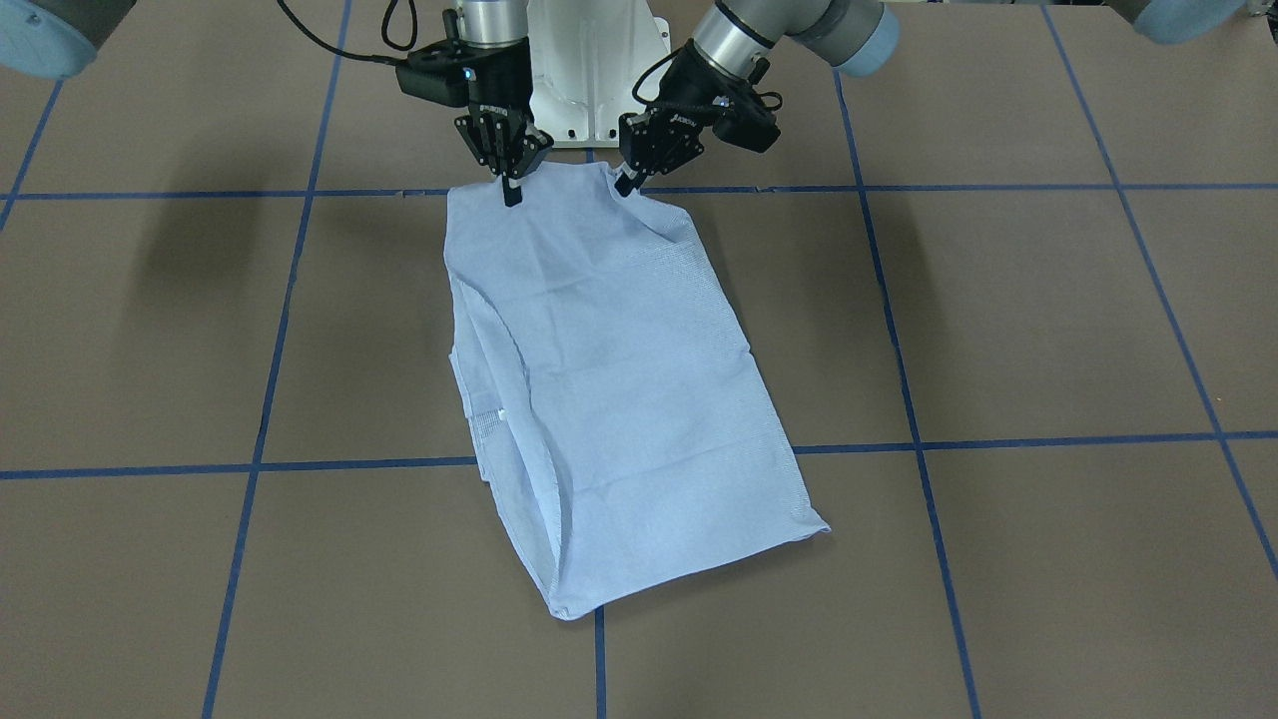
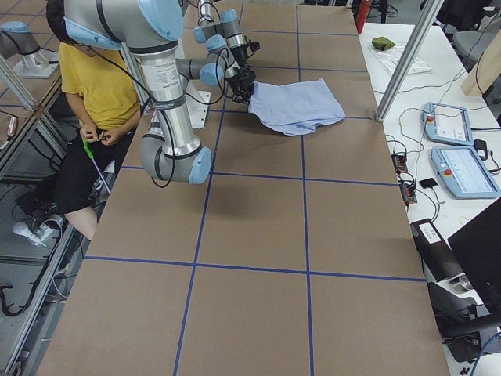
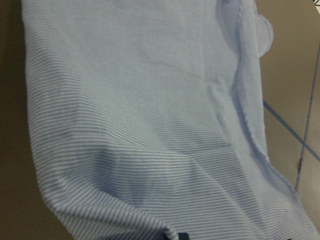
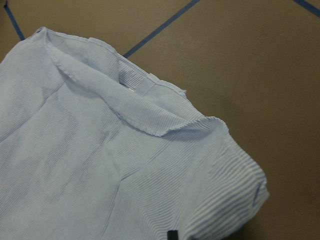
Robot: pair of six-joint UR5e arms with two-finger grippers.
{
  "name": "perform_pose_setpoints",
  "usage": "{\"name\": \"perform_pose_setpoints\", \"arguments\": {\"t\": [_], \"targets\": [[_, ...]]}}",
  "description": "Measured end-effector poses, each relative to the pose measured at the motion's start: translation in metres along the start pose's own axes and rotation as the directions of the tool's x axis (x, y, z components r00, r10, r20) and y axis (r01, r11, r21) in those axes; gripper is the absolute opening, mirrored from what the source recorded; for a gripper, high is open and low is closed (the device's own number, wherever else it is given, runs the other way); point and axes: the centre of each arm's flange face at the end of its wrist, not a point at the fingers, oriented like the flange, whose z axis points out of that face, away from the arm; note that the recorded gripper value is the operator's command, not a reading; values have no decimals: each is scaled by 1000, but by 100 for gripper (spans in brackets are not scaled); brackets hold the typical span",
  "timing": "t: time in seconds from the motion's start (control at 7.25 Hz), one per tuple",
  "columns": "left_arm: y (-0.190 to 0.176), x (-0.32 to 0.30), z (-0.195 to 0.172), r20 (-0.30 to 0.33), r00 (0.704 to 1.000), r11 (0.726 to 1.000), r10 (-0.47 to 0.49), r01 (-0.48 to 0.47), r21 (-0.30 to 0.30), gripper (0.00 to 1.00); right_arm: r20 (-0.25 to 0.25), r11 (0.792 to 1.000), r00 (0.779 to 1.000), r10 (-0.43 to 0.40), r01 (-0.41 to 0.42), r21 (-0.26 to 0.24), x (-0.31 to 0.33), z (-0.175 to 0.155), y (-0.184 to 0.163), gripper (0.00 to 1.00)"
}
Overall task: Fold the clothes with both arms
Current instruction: 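Grasp the near shirt edge with both grippers and lift it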
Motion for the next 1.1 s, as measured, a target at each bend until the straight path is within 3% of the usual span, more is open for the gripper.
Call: {"name": "perform_pose_setpoints", "arguments": {"t": [0.41,0.55,1.1], "targets": [[7,10,-95,-11,1000,997,1,-1,-81,0,-44,1000,999,-20,20,-11,33,-59,26,0],[8,10,-105,6,1000,996,2,-1,-86,0,-55,1000,998,-22,21,-6,37,-70,23,0],[-21,0,-73,84,995,999,50,-50,-8,0,-26,995,999,-27,29,93,-14,-51,-8,0]]}}
